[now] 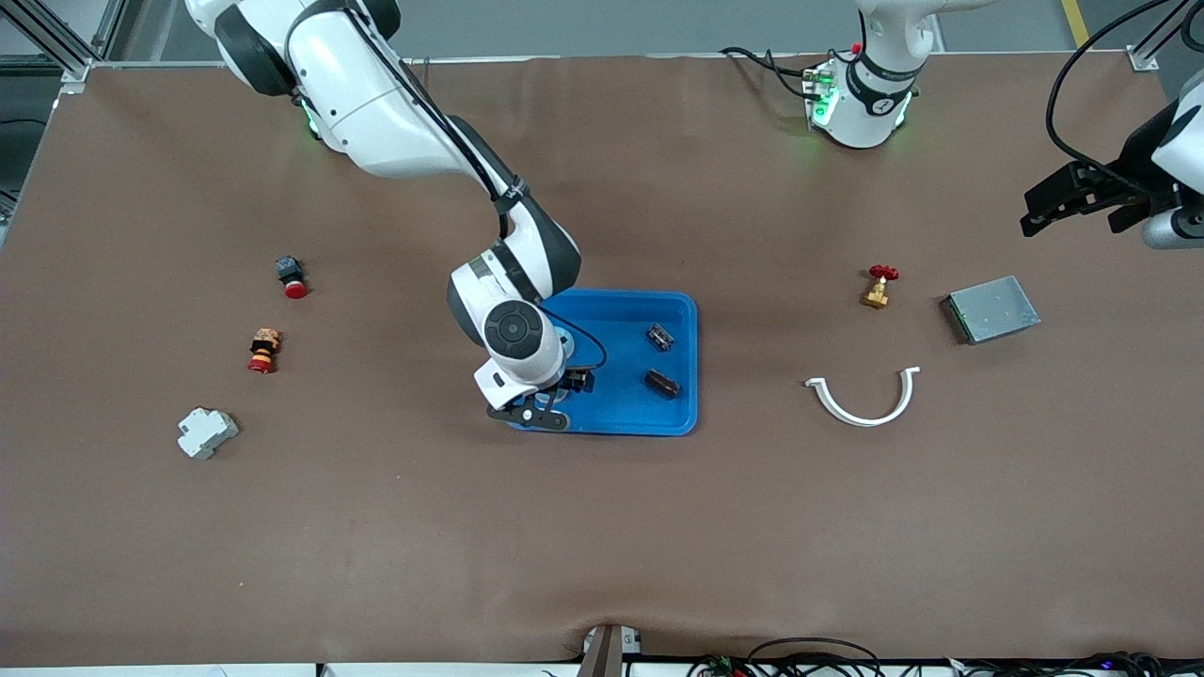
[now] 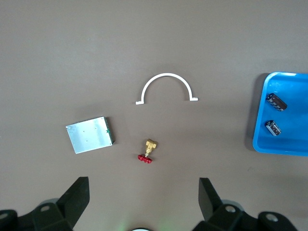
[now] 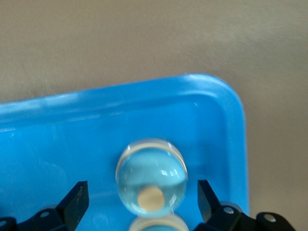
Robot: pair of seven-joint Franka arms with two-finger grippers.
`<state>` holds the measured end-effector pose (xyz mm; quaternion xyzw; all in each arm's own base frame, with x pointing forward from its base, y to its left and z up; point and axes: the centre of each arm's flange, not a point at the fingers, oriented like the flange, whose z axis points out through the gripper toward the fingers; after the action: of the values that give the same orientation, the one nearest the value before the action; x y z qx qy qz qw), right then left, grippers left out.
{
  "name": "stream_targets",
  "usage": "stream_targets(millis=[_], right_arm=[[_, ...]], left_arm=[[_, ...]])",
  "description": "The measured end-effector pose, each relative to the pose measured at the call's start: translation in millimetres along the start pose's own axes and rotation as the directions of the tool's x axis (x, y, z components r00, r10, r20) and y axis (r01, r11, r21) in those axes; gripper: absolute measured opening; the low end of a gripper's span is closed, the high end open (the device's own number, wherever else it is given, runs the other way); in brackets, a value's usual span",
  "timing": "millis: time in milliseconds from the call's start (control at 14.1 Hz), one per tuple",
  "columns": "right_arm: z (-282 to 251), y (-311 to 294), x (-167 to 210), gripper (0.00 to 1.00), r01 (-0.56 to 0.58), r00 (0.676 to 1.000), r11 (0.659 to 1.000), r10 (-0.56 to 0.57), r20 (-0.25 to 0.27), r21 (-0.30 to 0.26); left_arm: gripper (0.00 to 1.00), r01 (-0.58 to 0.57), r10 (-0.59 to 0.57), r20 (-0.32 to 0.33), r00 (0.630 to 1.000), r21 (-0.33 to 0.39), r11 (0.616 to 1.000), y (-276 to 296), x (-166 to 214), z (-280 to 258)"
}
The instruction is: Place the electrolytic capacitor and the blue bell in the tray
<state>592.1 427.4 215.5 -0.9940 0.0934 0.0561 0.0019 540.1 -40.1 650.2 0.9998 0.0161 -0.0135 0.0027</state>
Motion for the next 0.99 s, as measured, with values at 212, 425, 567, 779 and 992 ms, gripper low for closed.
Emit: stream_targets(millis=[212,425,567,779,992], right_arm=[[-61,5,-13,1.0,0.012,0.999,1.0,-0.011,0.038,-0.029],[-130,24,-24,1.0,0.061,0.996,0.997,-0.058,0.064,-0.043],[-167,49,-27,1.0,0.08,0.994,0.996,-0.075,0.085,-0.051],[-214,90,-37,1.0,0.123,0.987,0.991,-0.116,0.11,-0.051],[-260,146,-50,1.0,0.177,0.979,0.984,-0.174,0.105,-0.027]], left_arm=[[1.0,0.0,0.0,-0.003,1.0,-0.001,1.0,0,0,-1],[1.0,-0.002,0.002,-0.003,1.0,-0.001,1.0,1,1,-1],[1.0,-0.003,0.003,-0.003,1.0,-0.001,1.0,2,0,-1],[1.0,-0.008,0.008,-0.003,1.0,-0.001,1.0,4,0,-2],[1.0,-0.009,0.009,-0.003,1.0,-0.001,1.0,5,0,-2]])
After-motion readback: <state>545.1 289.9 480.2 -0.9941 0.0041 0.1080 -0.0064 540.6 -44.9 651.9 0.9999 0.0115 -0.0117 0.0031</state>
